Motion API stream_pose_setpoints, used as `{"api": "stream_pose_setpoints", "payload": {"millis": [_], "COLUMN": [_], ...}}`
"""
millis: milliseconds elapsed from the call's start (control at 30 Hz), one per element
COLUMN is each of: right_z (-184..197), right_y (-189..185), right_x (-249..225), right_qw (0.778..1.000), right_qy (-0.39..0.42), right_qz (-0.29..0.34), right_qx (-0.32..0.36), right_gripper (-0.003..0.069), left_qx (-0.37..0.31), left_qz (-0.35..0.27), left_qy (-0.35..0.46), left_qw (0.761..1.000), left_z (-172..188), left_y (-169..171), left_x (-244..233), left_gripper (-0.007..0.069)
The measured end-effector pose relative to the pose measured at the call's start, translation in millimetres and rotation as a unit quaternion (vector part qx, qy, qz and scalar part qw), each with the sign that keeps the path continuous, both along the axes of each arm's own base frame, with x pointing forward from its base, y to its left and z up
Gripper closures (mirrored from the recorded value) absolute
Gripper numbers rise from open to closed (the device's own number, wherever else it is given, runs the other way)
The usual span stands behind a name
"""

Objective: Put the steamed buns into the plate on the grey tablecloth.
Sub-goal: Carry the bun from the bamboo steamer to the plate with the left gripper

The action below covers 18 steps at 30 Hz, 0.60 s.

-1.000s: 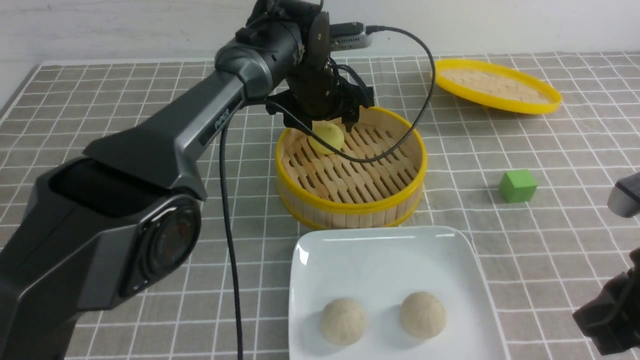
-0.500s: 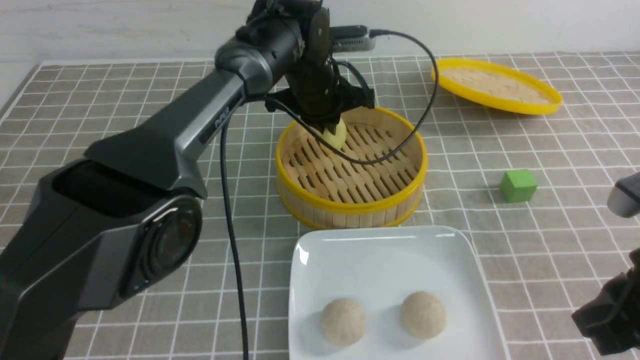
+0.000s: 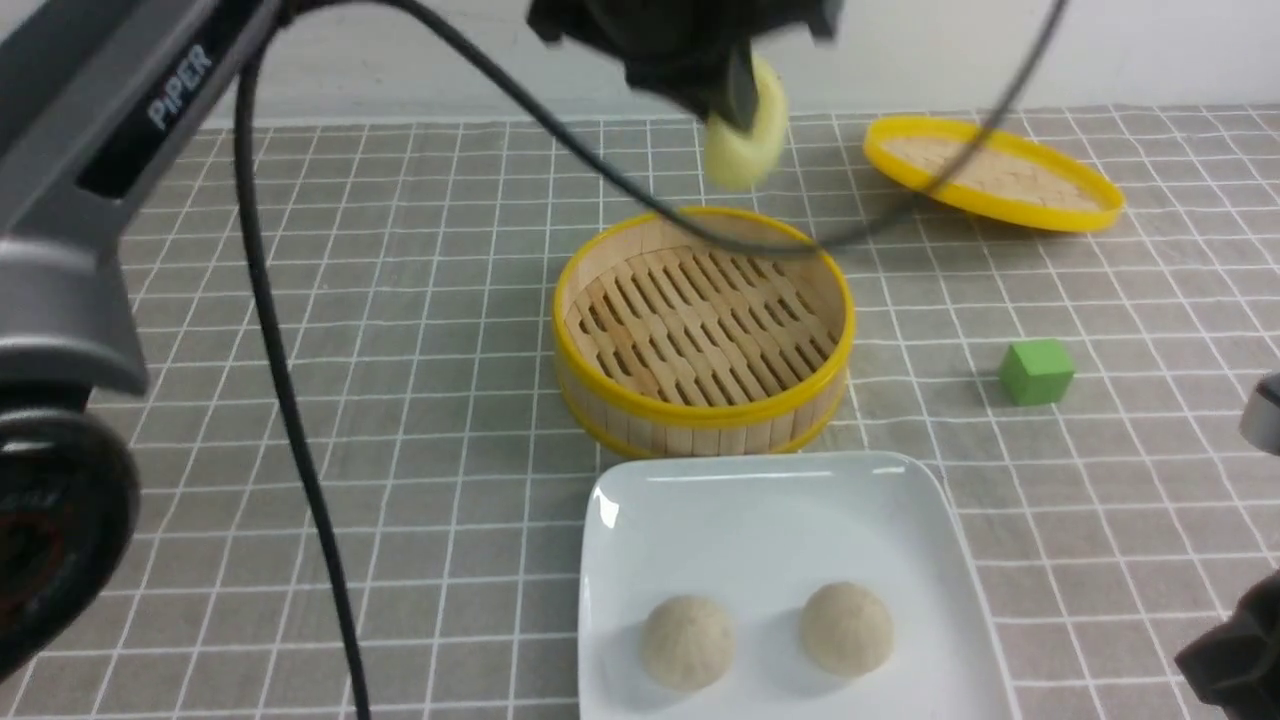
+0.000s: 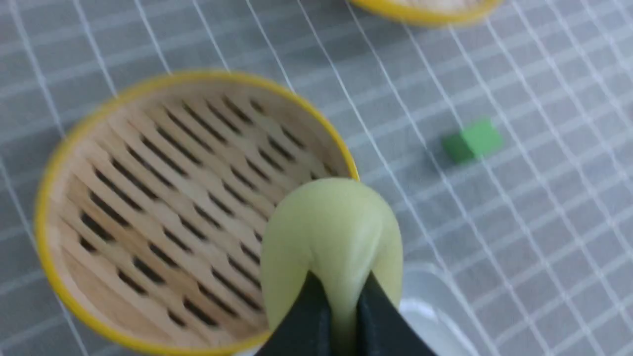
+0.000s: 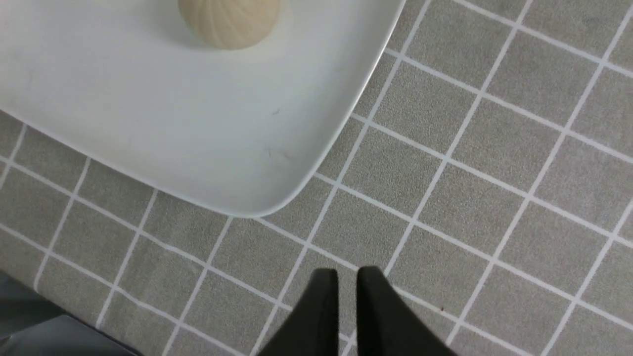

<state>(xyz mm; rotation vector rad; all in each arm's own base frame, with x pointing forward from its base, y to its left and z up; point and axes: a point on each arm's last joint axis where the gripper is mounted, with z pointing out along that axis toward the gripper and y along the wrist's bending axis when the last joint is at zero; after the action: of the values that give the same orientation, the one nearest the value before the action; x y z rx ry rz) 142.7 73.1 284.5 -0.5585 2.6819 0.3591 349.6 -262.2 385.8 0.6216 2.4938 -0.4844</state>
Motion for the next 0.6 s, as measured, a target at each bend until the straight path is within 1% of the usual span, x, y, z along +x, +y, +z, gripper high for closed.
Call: {"api": "stream_pose_setpoints", "payload": {"millis": [33, 67, 133, 200, 233, 267, 400, 433, 467, 600], "right_z": [3.3, 11.7, 21.8, 31.2, 31.2, 37.9, 45.7, 46.1, 47.1, 47.3], "right_y": [-1.6, -6.4, -13.3, -21.1, -21.2, -28.5, -45.8, -47.4, -54.5, -69.6], "right_x": [-4.2, -17.7, -36.7, -58.0, -58.3, -77.7, -111.5, -114.6, -125.4, -146.8], "right_qw": [1.000, 1.000, 0.999, 0.997, 0.997, 0.994, 0.985, 0.983, 0.978, 0.963], "right_qy": [-0.007, -0.021, -0.042, -0.070, -0.070, -0.095, -0.158, -0.163, -0.188, -0.240], "right_qz": [0.001, 0.005, 0.009, 0.010, 0.010, 0.003, -0.033, -0.039, -0.056, -0.095], "right_qx": [0.002, 0.008, 0.017, 0.029, 0.029, 0.044, 0.066, 0.069, 0.073, 0.083], "right_gripper": [0.0579, 0.0580, 0.0593, 0.0620, 0.0624, 0.0659, 0.0675, 0.0675, 0.0675, 0.0675], "left_qx": [0.018, 0.065, 0.101, 0.130, 0.132, 0.140, 0.137, 0.137, 0.130, 0.121], "left_qz": [-0.014, -0.030, -0.034, -0.031, -0.031, -0.030, -0.041, -0.041, -0.043, -0.040], "left_qy": [0.020, 0.071, 0.109, 0.149, 0.151, 0.164, 0.158, 0.158, 0.151, 0.139], "left_qw": [1.000, 0.995, 0.988, 0.980, 0.979, 0.976, 0.977, 0.977, 0.979, 0.982], "left_z": [-13.6, -50.4, -79.5, -110.8, -113.5, -134.0, -156.3, -156.3, -160.7, -166.4], "left_y": [-5.5, -10.7, -10.5, -9.3, -8.9, -9.9, -20.9, -20.9, -26.0, -29.7], "left_x": [-8.3, -20.9, -30.6, -38.9, -39.4, -45.9, -56.5, -56.5, -56.4, -52.3], "left_gripper": [0.0603, 0.0603, 0.0603, 0.0603, 0.0603, 0.0602, 0.0603, 0.0603, 0.0600, 0.0581]}}
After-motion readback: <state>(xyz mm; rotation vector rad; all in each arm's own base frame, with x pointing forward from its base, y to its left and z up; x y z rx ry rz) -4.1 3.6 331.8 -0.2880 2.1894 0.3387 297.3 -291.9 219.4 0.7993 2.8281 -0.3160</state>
